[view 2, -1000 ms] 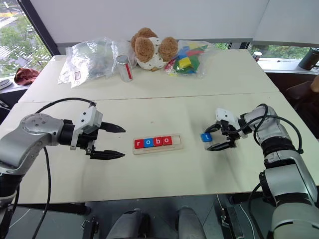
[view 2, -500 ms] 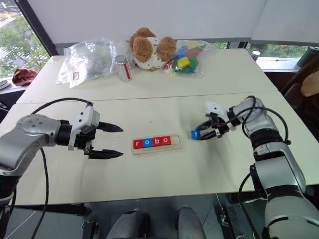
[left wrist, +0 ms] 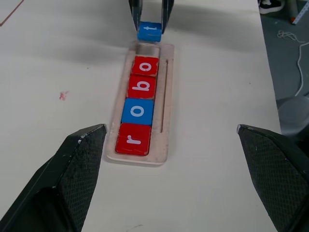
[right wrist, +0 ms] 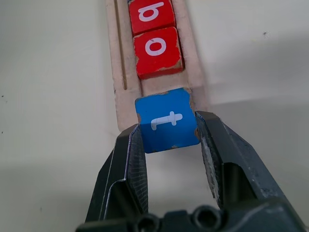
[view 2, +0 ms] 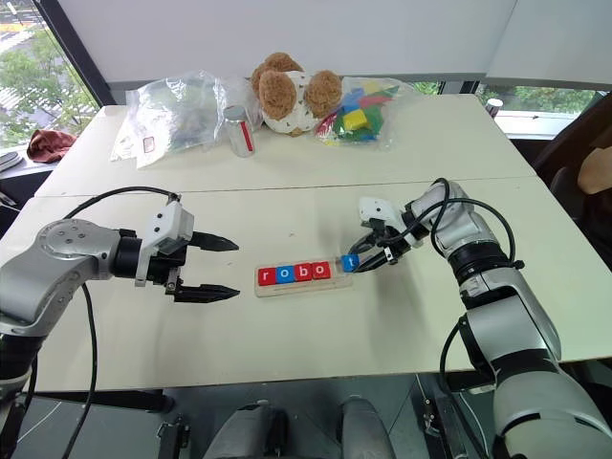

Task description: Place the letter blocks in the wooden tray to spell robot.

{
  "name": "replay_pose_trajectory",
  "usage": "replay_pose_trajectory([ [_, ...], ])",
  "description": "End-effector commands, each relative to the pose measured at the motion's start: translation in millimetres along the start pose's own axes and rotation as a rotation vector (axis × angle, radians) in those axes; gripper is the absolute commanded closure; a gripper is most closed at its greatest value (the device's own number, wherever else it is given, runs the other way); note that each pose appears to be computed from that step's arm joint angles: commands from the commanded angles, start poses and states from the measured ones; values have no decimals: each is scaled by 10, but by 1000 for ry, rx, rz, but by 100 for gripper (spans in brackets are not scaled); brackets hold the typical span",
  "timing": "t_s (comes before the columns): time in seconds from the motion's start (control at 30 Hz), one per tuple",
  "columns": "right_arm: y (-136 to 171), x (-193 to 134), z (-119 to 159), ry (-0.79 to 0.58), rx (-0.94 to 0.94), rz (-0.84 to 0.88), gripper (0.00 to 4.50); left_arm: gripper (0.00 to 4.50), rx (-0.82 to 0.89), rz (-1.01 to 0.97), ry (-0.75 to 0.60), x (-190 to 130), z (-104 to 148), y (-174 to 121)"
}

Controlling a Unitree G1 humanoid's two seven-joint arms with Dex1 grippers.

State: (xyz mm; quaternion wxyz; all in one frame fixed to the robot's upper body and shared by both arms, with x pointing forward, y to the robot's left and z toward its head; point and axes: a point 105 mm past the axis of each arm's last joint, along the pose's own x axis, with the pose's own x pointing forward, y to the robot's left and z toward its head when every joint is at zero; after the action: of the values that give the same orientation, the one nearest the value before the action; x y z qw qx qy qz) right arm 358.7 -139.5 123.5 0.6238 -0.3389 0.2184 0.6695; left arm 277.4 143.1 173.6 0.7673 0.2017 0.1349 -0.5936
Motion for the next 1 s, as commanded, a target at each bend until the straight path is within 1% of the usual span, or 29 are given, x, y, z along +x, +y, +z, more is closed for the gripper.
replay_pose_trajectory([
  [0.03,-44,17,94,7,-43,-6,338,0,25,0,-13,2,58,-18],
  [0.33,-104,120,68,43,-59,-32,338,0,16,12,-29,21,68,-19],
  [0.57,-95,168,158,13,-67,-7,338,0,12,18,-35,38,66,-21],
  [0.7,-45,190,150,11,-64,26,338,0,14,25,-40,45,74,-11],
  [1.0,-21,253,182,1,-63,41,338,0,13,31,-44,56,71,-8],
])
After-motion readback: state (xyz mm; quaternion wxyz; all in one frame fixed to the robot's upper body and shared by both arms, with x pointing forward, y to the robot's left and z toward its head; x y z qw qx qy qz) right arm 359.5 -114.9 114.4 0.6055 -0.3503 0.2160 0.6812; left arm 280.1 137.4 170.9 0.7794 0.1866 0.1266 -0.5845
